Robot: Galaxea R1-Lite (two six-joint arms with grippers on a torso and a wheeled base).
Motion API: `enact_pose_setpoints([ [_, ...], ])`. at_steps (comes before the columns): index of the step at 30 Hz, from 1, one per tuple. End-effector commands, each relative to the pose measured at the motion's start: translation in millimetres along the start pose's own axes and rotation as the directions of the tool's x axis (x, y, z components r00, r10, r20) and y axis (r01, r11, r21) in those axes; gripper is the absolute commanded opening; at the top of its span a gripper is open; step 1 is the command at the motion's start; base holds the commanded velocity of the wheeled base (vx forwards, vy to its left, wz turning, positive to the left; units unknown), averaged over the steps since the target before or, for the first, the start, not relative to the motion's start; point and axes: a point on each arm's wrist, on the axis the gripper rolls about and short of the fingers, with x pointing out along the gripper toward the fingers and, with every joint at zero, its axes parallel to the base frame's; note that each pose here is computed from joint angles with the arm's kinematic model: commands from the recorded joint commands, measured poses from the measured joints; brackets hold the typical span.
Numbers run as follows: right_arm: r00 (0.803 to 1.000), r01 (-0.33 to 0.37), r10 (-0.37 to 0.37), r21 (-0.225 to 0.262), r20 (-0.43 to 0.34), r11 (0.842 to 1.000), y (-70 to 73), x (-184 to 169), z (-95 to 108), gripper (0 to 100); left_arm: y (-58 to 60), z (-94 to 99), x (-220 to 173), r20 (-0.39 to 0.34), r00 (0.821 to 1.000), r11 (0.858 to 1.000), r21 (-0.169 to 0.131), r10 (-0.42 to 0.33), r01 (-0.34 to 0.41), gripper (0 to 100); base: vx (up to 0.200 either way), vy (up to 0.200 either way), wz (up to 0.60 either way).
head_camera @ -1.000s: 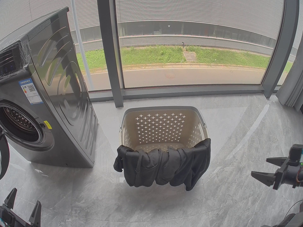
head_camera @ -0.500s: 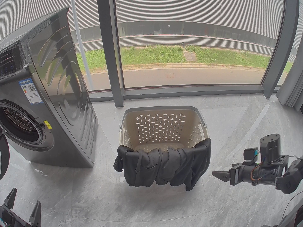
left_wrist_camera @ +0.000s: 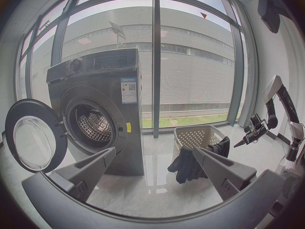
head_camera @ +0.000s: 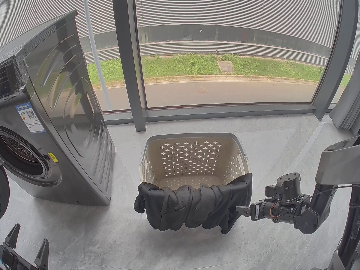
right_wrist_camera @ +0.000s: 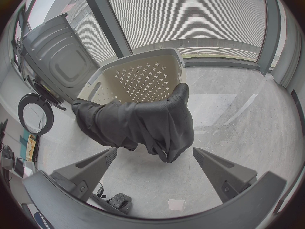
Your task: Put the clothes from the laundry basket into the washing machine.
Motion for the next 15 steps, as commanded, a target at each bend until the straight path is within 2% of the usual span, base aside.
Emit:
enact_pose_setpoints([
  [1,0.999,0.024,-0.023,0.009,-0.049,1.000,-9.0,28,-13,100,0.0,-5.3,0,0.001,1.000,1.000,0.001,0.000,0.000,100,0.000,0.000,0.00],
  [6,0.999,0.022,-0.021,0.005,-0.044,1.000,-8.9,37,-13,100,0.0,-5.3,0,0.001,1.000,1.000,0.001,0.000,0.000,100,0.000,0.000,0.00],
  [15,1.000,-0.002,0.002,-0.007,0.031,1.000,-5.0,62,3,100,0.0,-5.3,0,0.001,1.000,1.000,-0.001,0.000,0.000,100,0.000,0.000,0.00],
])
